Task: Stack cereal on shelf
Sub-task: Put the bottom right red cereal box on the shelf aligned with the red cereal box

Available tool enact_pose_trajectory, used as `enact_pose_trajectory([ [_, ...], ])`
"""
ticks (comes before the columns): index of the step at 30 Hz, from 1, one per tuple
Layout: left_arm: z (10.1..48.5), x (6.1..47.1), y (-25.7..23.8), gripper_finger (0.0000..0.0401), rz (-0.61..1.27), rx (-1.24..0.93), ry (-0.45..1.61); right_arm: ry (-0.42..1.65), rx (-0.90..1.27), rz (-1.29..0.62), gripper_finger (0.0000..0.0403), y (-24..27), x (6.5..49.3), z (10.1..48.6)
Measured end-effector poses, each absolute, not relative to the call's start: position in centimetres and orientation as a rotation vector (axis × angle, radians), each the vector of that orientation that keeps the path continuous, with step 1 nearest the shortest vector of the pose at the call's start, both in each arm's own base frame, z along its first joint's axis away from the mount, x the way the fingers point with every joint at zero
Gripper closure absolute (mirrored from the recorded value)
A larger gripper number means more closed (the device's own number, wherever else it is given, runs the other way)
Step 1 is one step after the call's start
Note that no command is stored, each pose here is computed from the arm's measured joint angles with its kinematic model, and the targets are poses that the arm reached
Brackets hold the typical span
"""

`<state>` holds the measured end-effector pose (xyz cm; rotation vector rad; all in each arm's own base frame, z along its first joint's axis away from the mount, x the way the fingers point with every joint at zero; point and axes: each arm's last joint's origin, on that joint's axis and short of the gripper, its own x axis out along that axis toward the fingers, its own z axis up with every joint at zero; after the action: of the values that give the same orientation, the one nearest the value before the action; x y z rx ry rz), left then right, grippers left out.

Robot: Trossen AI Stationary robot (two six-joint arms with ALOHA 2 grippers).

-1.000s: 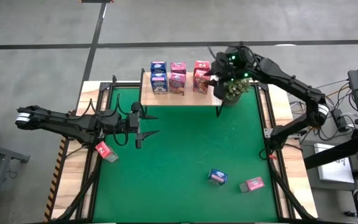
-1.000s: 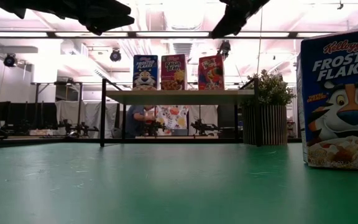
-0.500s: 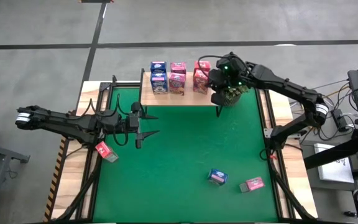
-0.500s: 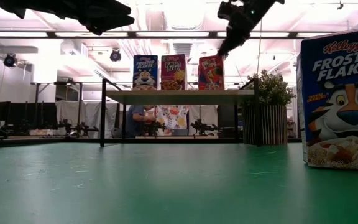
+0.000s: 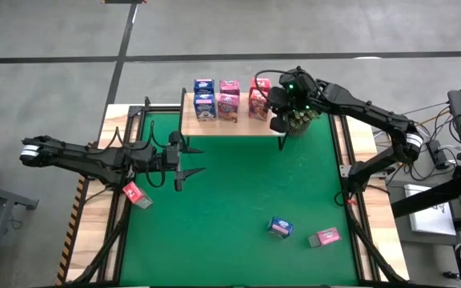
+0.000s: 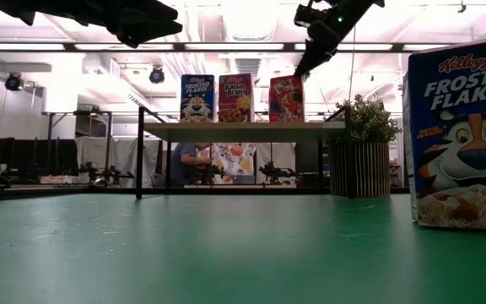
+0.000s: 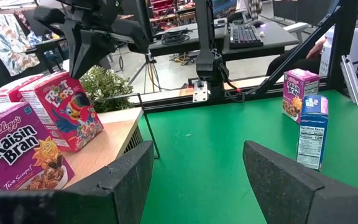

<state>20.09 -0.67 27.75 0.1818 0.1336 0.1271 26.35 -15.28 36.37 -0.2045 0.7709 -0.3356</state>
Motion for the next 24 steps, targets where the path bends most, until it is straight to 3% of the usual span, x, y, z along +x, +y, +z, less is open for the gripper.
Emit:
enact_pose_trajectory([
  [24, 27.75, 20.09, -0.67, 0.0169, 0.127, 0.182, 0.134, 0.923, -0.322, -0.440, 0.0394, -15.62, 25.50, 35.93],
])
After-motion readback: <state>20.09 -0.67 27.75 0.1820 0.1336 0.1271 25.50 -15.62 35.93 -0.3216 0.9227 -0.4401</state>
